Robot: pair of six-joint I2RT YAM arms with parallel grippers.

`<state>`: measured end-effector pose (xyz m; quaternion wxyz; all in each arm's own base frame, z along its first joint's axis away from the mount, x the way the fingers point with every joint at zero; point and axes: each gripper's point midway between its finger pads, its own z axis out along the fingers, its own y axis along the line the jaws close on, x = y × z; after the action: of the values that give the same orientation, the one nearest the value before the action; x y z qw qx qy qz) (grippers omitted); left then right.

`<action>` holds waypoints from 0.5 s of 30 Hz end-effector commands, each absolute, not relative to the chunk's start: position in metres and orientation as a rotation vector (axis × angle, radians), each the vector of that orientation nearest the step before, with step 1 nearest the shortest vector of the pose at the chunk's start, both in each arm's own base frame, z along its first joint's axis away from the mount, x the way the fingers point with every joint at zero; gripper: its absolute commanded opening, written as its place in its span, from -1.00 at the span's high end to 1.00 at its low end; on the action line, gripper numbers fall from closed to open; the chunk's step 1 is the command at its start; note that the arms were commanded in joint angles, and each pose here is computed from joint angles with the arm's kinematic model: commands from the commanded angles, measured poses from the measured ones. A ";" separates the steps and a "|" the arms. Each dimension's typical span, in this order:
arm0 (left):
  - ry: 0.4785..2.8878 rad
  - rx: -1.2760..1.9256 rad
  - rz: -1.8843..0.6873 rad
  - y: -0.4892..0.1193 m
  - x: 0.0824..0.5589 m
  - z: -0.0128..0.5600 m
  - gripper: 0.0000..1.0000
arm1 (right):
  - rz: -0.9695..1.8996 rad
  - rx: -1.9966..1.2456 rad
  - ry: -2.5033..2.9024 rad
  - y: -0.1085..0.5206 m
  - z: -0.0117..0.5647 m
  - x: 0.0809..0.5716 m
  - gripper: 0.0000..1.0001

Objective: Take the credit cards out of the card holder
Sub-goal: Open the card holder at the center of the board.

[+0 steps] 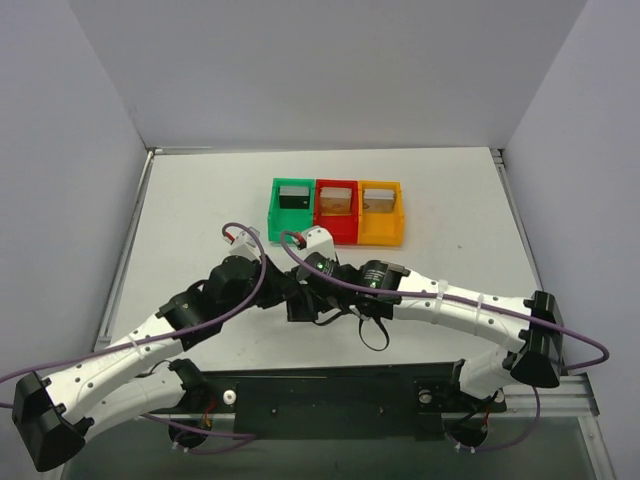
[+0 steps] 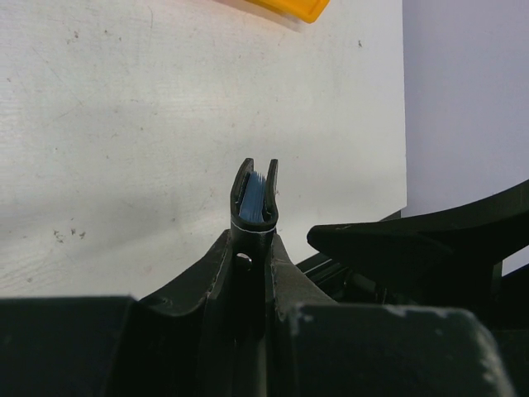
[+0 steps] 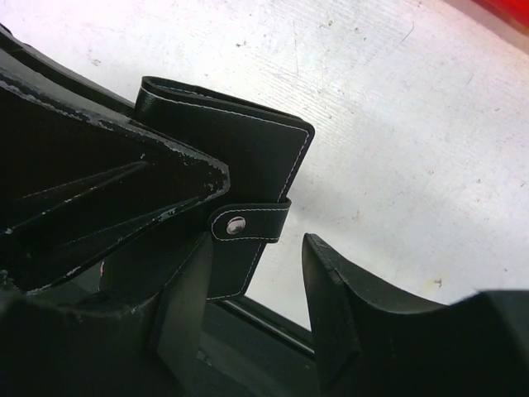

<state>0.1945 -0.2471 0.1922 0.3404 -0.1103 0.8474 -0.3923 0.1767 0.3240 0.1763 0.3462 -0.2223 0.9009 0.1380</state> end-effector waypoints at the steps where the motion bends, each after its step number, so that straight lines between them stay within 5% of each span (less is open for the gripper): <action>1: 2.125 -0.287 -1.125 -0.259 0.196 0.229 1.00 | 0.260 -0.558 2.311 0.318 0.182 0.186 0.16; 15: 2.120 -0.279 -1.179 -0.265 0.193 0.232 1.00 | 0.191 -0.563 2.309 0.313 0.179 0.191 0.55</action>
<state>0.1955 -0.2477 0.1914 0.3374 -0.1191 0.8471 -0.3930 0.1773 0.3290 0.1765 0.3506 -0.2266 0.9003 0.1237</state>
